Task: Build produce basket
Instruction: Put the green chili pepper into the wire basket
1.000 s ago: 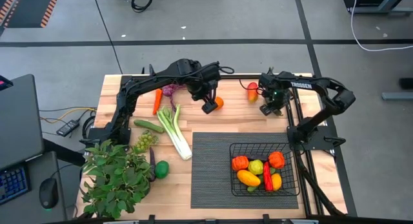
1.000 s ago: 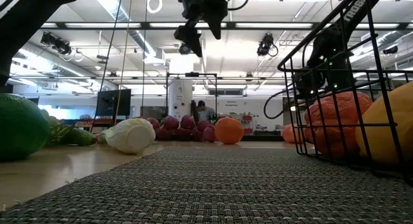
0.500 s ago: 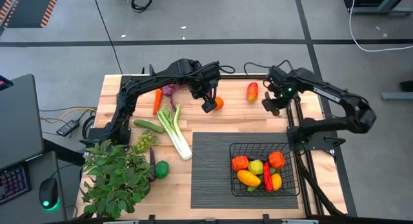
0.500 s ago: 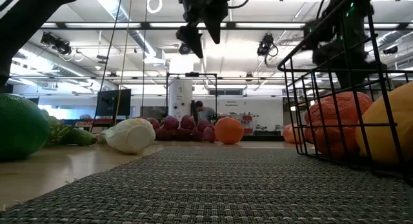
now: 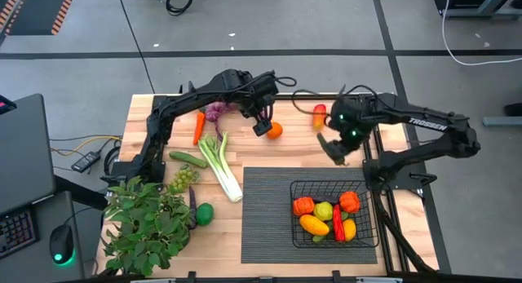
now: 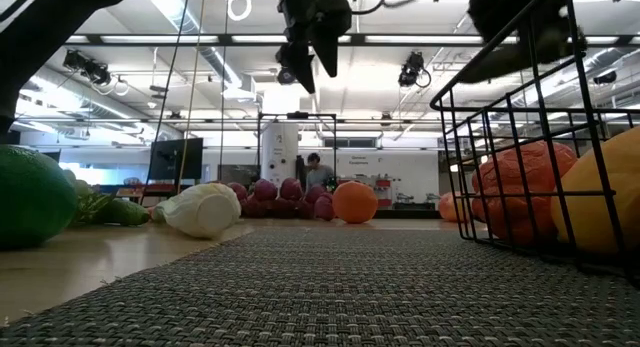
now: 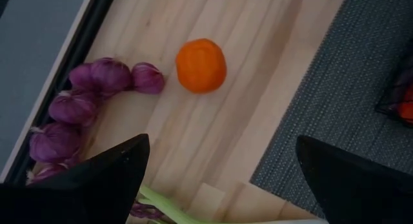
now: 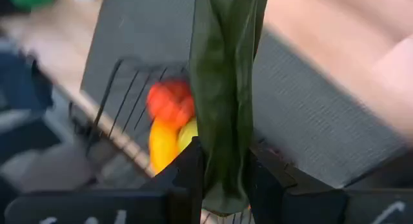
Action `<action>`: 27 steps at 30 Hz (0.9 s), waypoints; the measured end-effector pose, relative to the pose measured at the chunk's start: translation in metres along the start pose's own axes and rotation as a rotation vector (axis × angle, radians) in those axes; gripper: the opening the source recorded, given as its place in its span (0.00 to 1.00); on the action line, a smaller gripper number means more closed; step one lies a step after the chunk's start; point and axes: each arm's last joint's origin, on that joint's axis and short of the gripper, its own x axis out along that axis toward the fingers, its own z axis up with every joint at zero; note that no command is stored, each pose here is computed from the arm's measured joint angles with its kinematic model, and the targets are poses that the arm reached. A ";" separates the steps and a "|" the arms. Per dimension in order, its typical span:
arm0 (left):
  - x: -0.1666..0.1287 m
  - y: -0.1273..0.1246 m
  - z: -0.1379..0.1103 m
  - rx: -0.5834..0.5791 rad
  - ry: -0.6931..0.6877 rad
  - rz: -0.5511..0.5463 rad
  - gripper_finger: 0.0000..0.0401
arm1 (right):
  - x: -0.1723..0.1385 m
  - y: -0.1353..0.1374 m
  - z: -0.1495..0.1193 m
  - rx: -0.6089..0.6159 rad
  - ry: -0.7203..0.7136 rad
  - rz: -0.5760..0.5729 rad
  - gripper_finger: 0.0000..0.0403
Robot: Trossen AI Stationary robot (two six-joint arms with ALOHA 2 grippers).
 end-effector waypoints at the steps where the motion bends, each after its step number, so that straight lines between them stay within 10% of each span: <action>1: 0.000 0.002 0.000 -0.003 0.000 0.001 0.99 | 0.000 0.005 -0.005 -0.012 0.025 0.010 0.23; 18: 0.000 0.006 0.005 0.001 -0.045 0.000 0.99 | 0.033 0.054 -0.078 -0.025 0.289 -0.053 0.25; 27: 0.000 0.006 0.005 0.019 -0.044 -0.004 0.99 | 0.039 0.060 -0.088 -0.078 0.246 -0.078 0.52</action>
